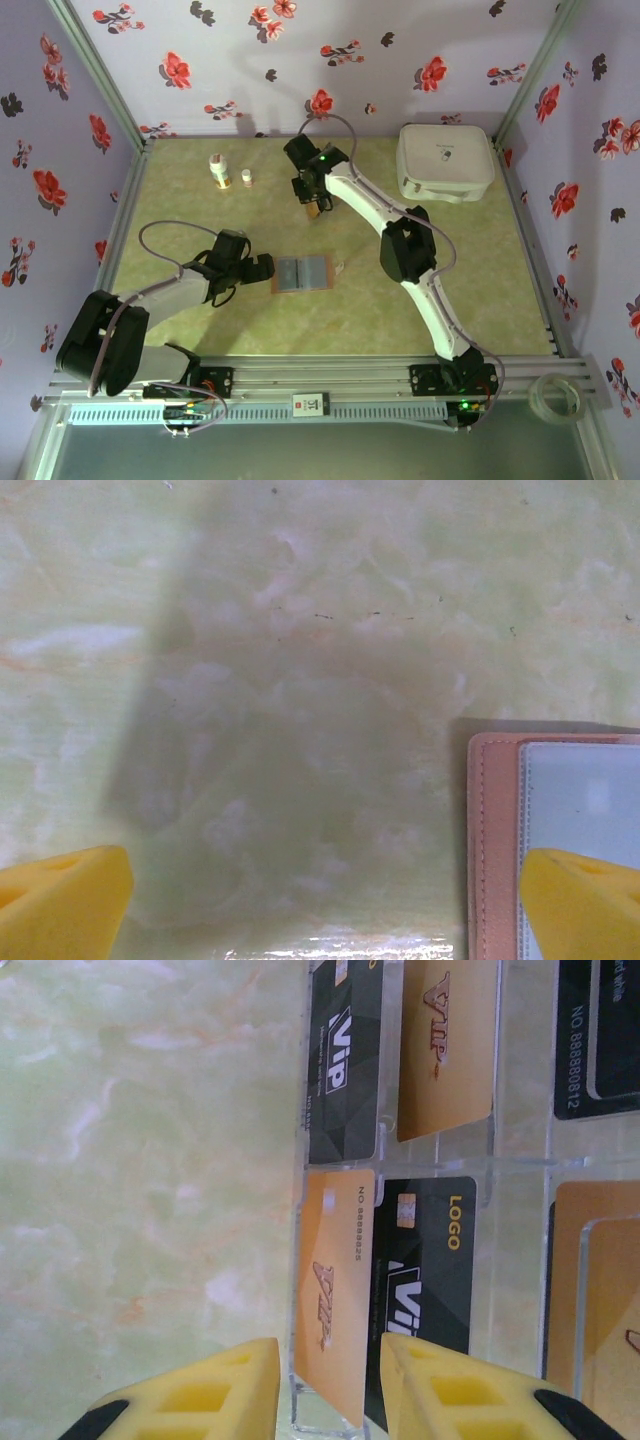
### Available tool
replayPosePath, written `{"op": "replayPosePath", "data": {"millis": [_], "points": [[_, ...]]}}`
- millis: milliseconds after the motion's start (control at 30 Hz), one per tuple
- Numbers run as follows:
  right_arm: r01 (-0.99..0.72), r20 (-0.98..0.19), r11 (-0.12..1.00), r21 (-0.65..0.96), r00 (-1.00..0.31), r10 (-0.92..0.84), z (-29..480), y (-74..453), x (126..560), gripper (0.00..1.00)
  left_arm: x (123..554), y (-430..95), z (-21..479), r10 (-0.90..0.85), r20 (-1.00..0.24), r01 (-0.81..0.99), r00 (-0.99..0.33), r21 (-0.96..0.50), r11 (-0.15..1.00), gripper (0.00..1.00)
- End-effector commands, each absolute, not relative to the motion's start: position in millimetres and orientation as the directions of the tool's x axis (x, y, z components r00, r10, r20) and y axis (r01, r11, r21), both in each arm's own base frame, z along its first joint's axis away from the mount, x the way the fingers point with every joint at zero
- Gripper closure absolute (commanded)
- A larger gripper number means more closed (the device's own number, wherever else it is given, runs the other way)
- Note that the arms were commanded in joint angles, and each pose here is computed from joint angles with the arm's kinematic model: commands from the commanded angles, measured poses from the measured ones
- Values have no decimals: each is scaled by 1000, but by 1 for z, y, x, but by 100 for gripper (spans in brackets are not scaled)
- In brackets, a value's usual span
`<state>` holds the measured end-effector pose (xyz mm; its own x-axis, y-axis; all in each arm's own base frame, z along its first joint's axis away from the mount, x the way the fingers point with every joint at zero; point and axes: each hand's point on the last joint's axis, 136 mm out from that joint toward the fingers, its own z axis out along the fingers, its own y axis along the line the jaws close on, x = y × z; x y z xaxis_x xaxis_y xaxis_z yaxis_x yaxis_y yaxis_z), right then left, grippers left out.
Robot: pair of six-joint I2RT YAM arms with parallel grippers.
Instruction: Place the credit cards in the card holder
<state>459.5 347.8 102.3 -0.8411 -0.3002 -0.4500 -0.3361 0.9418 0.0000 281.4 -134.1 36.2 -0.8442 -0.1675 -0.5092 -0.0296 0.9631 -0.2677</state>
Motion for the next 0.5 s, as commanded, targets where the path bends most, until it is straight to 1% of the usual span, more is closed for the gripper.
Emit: {"op": "replayPosePath", "data": {"millis": [0, 267, 467], "points": [[-358, -412, 930, -85, -837, -360, 89, 341, 457, 68, 285, -134, 37, -168, -505, -30, -847, -269, 963, 0], [-379, -395, 915, -136, -827, -401, 78, 342, 459, 64, 287, -135, 36, -167, -504, -29, -847, -270, 962, 0], [-386, -375, 910, -153, -829, -415, 67, 341, 459, 63, 287, -136, 36, -167, -503, -28, -848, -272, 962, 0]]}}
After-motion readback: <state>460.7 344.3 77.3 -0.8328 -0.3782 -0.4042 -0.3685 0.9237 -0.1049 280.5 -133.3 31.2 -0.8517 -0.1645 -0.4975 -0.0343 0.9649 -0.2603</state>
